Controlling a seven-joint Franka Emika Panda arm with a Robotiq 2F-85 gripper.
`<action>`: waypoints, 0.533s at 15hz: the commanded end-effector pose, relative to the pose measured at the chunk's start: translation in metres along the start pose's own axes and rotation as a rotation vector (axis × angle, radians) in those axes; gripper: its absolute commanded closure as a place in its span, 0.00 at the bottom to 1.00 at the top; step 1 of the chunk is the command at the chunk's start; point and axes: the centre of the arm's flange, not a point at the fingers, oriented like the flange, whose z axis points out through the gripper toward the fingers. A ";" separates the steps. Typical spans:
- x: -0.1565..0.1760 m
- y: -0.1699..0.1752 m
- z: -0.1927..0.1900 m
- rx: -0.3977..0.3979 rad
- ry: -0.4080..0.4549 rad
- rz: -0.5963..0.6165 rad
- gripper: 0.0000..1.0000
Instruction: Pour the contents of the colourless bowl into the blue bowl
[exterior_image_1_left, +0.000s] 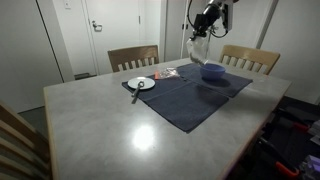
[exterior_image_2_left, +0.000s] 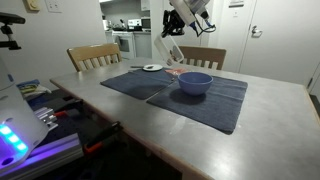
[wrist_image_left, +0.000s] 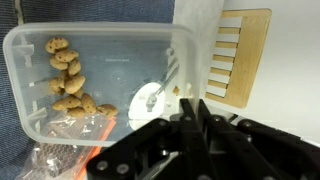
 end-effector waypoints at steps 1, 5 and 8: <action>-0.011 0.005 -0.012 0.051 0.017 -0.004 0.98; -0.023 0.014 -0.026 0.084 0.046 0.001 0.98; -0.033 0.025 -0.037 0.114 0.074 -0.001 0.98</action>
